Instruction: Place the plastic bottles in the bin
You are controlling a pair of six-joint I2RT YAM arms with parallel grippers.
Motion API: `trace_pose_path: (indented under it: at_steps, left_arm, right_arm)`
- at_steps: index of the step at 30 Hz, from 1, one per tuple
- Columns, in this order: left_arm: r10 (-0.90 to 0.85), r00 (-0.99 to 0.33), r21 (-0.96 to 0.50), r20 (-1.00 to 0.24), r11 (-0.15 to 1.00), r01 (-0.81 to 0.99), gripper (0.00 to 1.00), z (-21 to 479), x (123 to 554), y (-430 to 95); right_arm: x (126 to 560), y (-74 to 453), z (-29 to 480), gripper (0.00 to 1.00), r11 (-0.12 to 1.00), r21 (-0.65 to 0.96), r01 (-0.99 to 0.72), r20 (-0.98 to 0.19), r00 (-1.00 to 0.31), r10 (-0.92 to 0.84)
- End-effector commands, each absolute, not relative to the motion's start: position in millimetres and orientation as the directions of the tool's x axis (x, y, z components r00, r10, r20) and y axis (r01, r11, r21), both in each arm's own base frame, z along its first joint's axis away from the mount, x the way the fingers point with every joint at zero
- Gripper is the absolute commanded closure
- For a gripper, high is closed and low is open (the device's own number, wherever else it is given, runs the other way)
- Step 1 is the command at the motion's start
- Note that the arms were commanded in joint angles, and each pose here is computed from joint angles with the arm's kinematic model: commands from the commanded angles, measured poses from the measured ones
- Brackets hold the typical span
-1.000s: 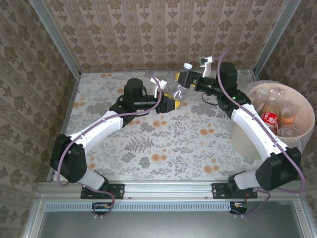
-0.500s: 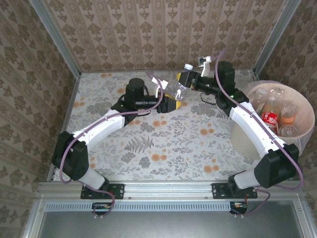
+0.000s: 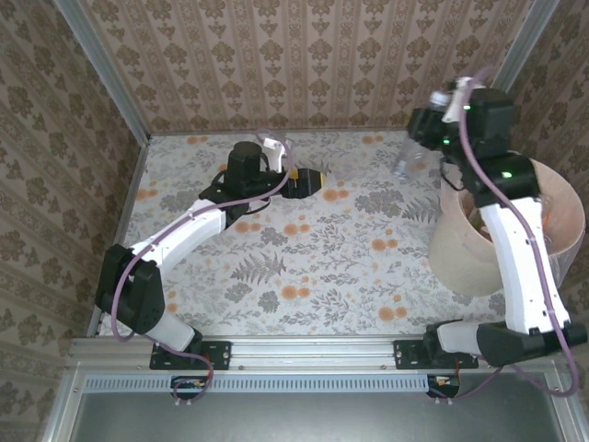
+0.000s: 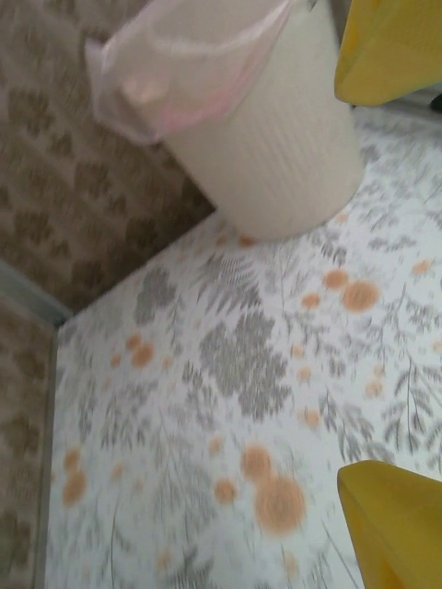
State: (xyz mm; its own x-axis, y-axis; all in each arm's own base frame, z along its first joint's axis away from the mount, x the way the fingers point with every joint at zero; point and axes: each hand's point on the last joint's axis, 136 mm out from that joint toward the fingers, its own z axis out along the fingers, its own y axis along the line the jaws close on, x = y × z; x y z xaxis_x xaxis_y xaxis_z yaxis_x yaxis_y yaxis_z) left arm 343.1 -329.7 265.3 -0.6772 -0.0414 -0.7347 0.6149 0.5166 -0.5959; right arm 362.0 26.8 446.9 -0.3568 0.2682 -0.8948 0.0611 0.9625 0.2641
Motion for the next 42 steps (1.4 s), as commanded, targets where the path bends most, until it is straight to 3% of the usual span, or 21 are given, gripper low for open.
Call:
trace_pose_path:
  at_steps: [1, 6, 12, 17, 24, 31, 35, 42]
  left_arm:
    - [-0.097, -0.676, -0.569, -0.730, 0.634, 0.523, 0.00, 259, 354, -308]
    - [-0.124, -0.689, -0.580, -0.714, 0.657, 0.482, 0.00, 253, 360, -303]
    - [-0.114, -0.728, -0.610, -0.676, 0.642, 0.466, 0.00, 249, 364, -307]
    - [-0.106, -0.752, -0.633, -0.651, 0.623, 0.459, 0.00, 253, 365, -314]
    - [-0.103, -0.766, -0.641, -0.635, 0.623, 0.447, 0.00, 254, 365, -317]
    - [-0.090, -0.770, -0.644, -0.631, 0.614, 0.456, 0.00, 256, 364, -325]
    - [-0.079, -0.766, -0.630, -0.639, 0.625, 0.461, 0.00, 255, 363, -325]
    - [-0.074, -0.766, -0.624, -0.638, 0.633, 0.459, 0.00, 250, 362, -324]
  right_arm:
    - [310, -37, 449, 0.52, 0.954, 0.062, 0.292, -0.898, -0.401, 0.182]
    - [269, -89, 456, 0.54, 0.879, -0.050, 0.474, -0.899, -0.405, 0.168]
    - [237, -119, 443, 0.53, 0.783, -0.178, 0.596, -0.847, -0.498, 0.186]
    - [213, -152, 429, 0.53, 0.626, -0.364, 0.689, -0.778, -0.595, 0.203]
    - [194, -182, 406, 0.51, 0.536, -0.364, 0.762, -0.738, -0.586, 0.333]
    - [178, -195, 372, 0.39, 0.473, -0.340, 0.813, -0.677, -0.561, 0.477]
    - [174, -200, 351, 0.25, 0.476, -0.373, 0.796, -0.612, -0.597, 0.518]
    - [179, -201, 361, 0.17, 0.475, -0.349, 0.808, -0.639, -0.576, 0.511]
